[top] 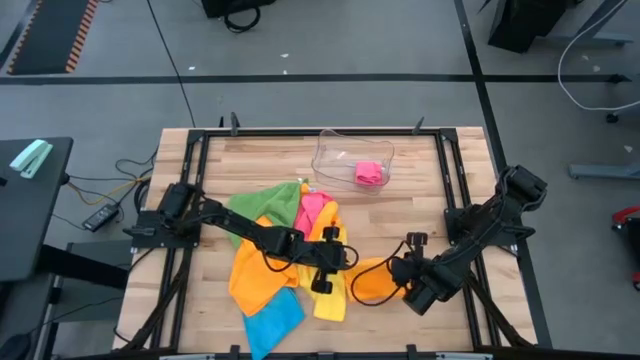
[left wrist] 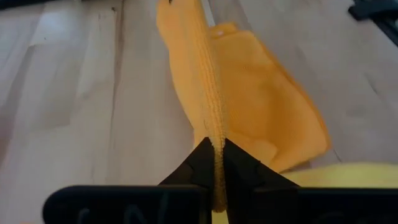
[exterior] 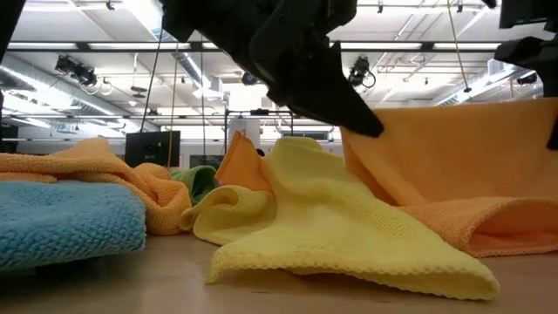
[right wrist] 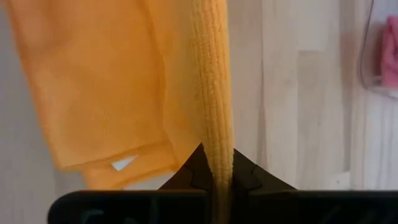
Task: Fold microfiber towels
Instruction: Fold the right orange microfiber cloth
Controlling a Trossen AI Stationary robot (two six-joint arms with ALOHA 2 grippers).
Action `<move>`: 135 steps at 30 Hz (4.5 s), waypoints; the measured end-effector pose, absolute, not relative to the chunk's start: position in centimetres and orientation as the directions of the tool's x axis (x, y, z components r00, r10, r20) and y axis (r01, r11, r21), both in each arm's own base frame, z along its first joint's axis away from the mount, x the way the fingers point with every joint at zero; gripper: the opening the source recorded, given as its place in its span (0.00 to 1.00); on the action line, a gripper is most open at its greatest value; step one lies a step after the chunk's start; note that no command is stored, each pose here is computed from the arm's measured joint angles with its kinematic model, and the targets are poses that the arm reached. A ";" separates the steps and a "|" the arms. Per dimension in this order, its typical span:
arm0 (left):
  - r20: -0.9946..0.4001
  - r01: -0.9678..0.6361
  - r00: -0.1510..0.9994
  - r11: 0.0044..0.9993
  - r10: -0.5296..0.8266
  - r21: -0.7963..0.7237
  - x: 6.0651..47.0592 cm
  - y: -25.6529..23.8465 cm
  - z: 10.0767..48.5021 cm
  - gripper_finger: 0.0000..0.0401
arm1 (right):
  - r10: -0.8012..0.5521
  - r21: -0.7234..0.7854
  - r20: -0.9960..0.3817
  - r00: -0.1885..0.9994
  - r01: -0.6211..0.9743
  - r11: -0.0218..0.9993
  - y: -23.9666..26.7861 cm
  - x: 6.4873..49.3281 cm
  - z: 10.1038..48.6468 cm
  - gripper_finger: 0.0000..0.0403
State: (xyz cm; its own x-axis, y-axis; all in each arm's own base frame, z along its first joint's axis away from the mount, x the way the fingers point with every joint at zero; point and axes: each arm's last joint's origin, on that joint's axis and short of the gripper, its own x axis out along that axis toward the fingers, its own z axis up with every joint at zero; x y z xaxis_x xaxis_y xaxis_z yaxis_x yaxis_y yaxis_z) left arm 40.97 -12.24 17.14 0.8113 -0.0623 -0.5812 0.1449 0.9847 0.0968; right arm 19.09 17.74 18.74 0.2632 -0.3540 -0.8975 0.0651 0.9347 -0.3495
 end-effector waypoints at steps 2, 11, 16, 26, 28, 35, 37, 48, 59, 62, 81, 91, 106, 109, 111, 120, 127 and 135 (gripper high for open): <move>-0.578 0.158 0.813 0.982 -0.072 0.100 40.9 -12.7 17.2 0.08 | -0.349 -0.351 -0.893 0.286 0.044 0.935 18.0 19.0 18.7 0.05; -0.575 0.204 0.812 0.972 -0.101 0.117 40.4 -14.1 17.2 0.08 | -0.366 -0.384 -0.863 0.347 0.019 0.923 18.2 18.7 18.1 0.05; -0.568 0.201 0.817 0.973 -0.101 0.115 40.5 -14.0 17.3 0.07 | -0.374 -0.399 -0.855 0.360 0.006 0.917 18.0 18.3 17.0 0.05; -0.554 0.216 0.823 0.971 -0.124 0.104 40.3 -14.9 17.2 0.12 | -0.392 -0.441 -0.817 0.424 -0.020 0.897 18.7 17.2 16.7 0.05; -0.545 0.221 0.828 0.970 -0.131 0.102 40.3 -15.1 17.3 0.12 | -0.395 -0.451 -0.806 0.441 -0.026 0.892 18.8 17.0 16.6 0.05; -0.527 0.237 0.837 0.966 -0.151 0.100 40.1 -16.0 17.4 0.10 | -0.382 -0.462 -0.800 0.463 -0.068 0.884 18.5 16.2 14.9 0.05; -0.529 0.242 0.834 0.965 -0.154 0.100 40.1 -16.2 17.2 0.10 | -0.386 -0.469 -0.793 0.472 -0.069 0.880 18.5 16.0 14.8 0.05; -0.501 0.279 0.843 0.955 -0.195 0.097 40.7 -17.4 14.8 0.09 | -0.319 -0.416 -0.812 0.488 -0.100 0.904 19.3 15.7 14.5 0.05; -0.495 0.289 0.843 0.953 -0.208 0.091 40.5 -17.9 14.9 0.08 | -0.242 -0.347 -0.853 0.463 -0.157 0.925 19.7 15.7 14.1 0.05; -0.492 0.291 0.845 0.953 -0.211 0.091 40.5 -18.1 14.9 0.09 | -0.236 -0.343 -0.859 0.454 -0.169 0.924 19.5 15.6 13.7 0.06; -0.483 0.276 0.846 0.961 -0.228 0.031 40.8 -18.9 12.7 0.09 | -0.235 -0.333 -0.901 0.365 -0.232 0.914 19.1 15.2 13.5 0.20; -0.468 0.278 0.851 0.960 -0.239 0.015 40.7 -19.3 12.8 0.10 | -0.201 -0.281 -0.932 0.302 -0.252 0.926 19.1 15.0 13.4 0.32; -0.461 0.275 0.852 0.961 -0.248 -0.009 40.5 -19.7 12.9 0.31 | -0.162 -0.217 -0.941 0.297 -0.163 0.962 21.0 15.9 16.6 0.37; -0.453 0.277 0.855 0.961 -0.251 -0.009 40.5 -19.8 12.9 0.35 | -0.139 -0.220 -0.910 0.390 -0.171 0.960 21.9 16.0 17.1 0.36; -0.440 0.279 0.862 0.960 -0.253 -0.006 40.6 -19.8 13.1 0.38 | -0.115 -0.224 -0.876 0.469 -0.184 0.957 22.7 15.9 17.1 0.36; -0.431 0.275 0.868 0.961 -0.249 -0.001 40.6 -19.8 13.2 0.44 | -0.088 -0.312 -0.722 0.686 -0.210 0.927 23.4 13.5 14.6 0.36; -0.406 0.237 0.891 0.971 -0.202 0.039 40.7 -20.0 13.4 0.48 | -0.092 -0.330 -0.700 0.708 -0.207 0.921 23.5 13.0 12.5 0.36; -0.421 0.224 0.885 0.975 -0.198 0.013 40.6 -19.9 13.2 0.49 | -0.216 -0.480 -0.705 0.676 -0.230 0.847 24.5 13.6 9.9 0.36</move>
